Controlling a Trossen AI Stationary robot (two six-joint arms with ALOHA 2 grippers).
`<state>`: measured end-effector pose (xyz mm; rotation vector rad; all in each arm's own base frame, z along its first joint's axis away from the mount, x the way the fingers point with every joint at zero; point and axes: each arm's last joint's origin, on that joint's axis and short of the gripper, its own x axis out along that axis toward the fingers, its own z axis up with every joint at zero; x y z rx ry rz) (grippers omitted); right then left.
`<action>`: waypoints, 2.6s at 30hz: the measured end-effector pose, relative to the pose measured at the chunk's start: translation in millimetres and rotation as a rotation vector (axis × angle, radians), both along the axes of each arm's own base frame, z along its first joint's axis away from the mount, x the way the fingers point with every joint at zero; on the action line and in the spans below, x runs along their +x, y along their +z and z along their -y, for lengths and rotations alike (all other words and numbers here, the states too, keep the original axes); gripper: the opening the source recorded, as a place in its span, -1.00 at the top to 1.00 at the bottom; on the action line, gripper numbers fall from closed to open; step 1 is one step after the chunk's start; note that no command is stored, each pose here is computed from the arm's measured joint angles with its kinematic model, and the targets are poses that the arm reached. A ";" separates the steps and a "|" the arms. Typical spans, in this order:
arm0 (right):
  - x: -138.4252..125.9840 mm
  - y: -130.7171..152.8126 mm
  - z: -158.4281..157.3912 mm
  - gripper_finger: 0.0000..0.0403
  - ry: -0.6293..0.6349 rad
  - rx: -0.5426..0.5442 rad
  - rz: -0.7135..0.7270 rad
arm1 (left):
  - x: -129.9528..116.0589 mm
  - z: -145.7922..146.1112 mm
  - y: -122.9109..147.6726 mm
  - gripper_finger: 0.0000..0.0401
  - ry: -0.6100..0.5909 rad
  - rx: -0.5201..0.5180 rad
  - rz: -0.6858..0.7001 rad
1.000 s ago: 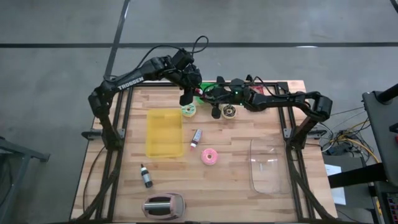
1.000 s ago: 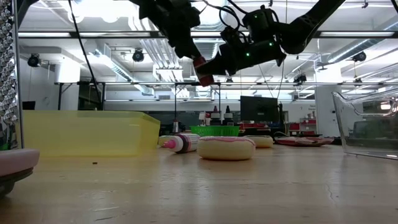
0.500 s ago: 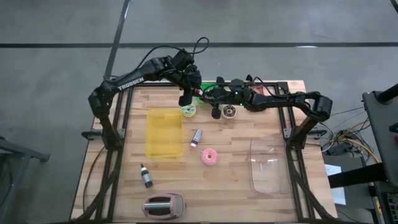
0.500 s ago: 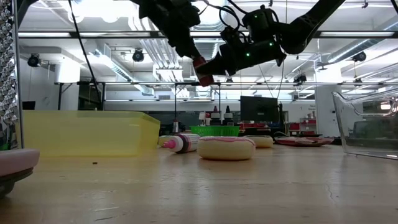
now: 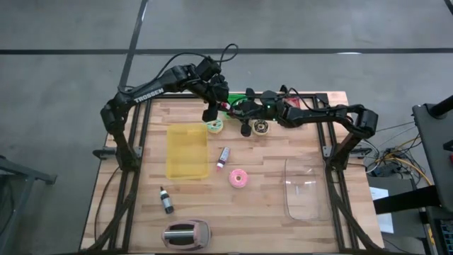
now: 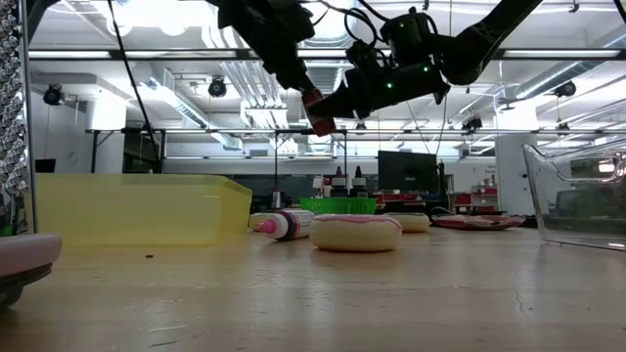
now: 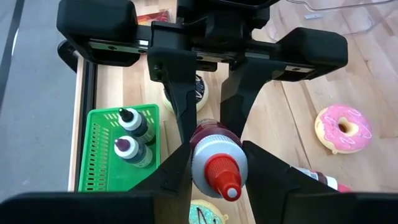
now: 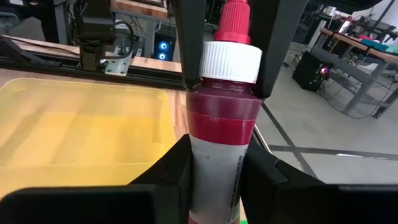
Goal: Pick & Place Food Item
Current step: Put the red food coloring bottle into the green bin
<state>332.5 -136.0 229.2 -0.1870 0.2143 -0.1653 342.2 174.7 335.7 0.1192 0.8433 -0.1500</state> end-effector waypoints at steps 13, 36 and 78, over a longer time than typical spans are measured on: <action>0.2 1.1 0.2 0.13 -0.009 0.020 0.012 | -0.6 0.7 -0.7 0.44 -0.017 0.009 -0.007; -8.6 -10.5 3.9 -0.11 -0.145 0.047 -0.152 | 4.5 -9.3 -6.5 0.44 0.065 0.077 -0.062; -111.1 11.4 -38.1 -0.11 -0.062 -0.018 0.071 | 63.6 -61.7 -56.2 0.44 0.380 0.110 -0.315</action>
